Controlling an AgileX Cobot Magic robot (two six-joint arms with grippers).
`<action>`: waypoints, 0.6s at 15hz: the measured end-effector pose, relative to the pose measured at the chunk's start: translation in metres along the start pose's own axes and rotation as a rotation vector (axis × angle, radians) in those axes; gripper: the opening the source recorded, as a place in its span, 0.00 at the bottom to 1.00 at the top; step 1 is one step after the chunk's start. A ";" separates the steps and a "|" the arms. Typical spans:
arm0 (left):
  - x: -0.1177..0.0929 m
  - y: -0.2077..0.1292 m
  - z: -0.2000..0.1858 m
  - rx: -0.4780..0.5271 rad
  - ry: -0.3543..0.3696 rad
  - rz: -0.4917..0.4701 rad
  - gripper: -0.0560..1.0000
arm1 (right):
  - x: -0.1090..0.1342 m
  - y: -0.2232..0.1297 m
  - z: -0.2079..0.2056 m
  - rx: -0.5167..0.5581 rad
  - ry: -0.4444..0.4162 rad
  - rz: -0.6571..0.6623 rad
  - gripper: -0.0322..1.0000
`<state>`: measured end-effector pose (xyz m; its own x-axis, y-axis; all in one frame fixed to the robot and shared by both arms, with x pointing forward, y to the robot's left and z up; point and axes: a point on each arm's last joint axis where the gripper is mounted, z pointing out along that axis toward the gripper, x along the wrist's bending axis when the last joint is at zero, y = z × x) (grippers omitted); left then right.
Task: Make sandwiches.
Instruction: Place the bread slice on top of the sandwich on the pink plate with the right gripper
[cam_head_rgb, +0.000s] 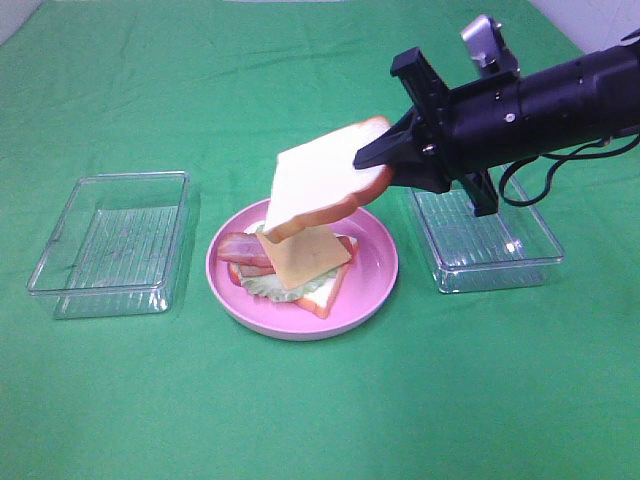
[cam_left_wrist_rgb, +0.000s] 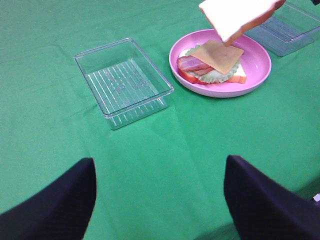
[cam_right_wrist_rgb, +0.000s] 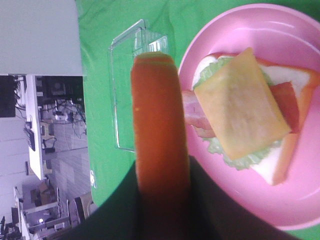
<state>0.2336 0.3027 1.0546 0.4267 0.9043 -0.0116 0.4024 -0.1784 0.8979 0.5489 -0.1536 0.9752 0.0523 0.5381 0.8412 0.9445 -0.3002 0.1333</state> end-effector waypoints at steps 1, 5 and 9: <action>0.000 0.000 0.000 0.000 0.000 0.000 0.70 | 0.001 -0.004 0.008 -0.021 0.009 0.007 0.22; 0.000 0.000 0.000 0.000 0.000 0.000 0.70 | -0.012 -0.014 0.043 -0.010 0.006 0.075 0.22; 0.000 0.000 0.000 0.000 0.000 0.000 0.70 | -0.045 -0.016 0.069 0.039 -0.056 0.144 0.22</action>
<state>0.2336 0.3027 1.0546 0.4267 0.9043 -0.0116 0.4024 -0.1784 0.8979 0.5541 -0.1191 0.8990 0.2049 0.5353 0.8194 0.9377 -0.3472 -0.0076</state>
